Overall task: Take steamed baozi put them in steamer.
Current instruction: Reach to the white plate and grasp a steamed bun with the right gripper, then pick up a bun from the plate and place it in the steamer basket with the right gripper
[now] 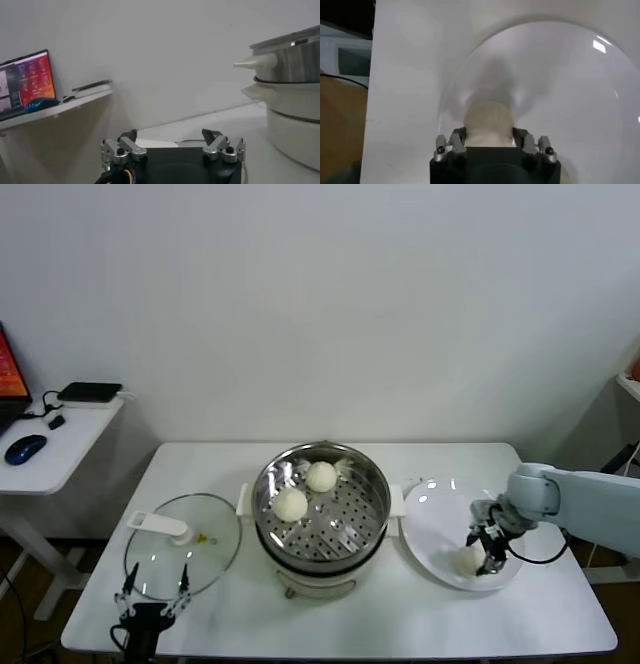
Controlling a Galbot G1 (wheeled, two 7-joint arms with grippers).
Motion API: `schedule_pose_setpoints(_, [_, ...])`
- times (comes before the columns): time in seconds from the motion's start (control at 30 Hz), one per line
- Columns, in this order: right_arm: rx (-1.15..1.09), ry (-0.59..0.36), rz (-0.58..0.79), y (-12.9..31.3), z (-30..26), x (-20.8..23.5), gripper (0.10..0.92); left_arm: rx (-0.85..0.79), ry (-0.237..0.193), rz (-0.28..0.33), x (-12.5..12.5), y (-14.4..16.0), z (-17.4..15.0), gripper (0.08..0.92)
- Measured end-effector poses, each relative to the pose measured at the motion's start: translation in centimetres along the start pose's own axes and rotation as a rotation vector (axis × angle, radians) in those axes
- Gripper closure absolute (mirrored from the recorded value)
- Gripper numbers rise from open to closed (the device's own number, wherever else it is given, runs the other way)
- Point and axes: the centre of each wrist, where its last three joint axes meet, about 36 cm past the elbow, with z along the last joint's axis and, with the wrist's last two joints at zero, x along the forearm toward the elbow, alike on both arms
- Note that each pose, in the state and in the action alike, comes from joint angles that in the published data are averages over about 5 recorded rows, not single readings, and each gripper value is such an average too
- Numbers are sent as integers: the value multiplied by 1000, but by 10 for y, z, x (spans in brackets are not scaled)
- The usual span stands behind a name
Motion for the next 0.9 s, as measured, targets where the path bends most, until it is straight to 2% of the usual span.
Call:
schedule_pose_setpoints(0.23, [52,-13,13,-14,-10,37,445,-2,2,-3,0,2,-1,177])
schedule_pose_setpoints(0.5, [225,-39,86,-57,-33,136,440,-2,-2,0,1,1,-4,177])
schedule_pose_setpoints(0.7, [482,-73,146,-69,-84,208,445,-2,-1,1,1,1,-3,177])
schedule_pose_setpoints(0.9, [774,-99,172,-57,-159,241,461,-2,-3,1,2,1,-3,177])
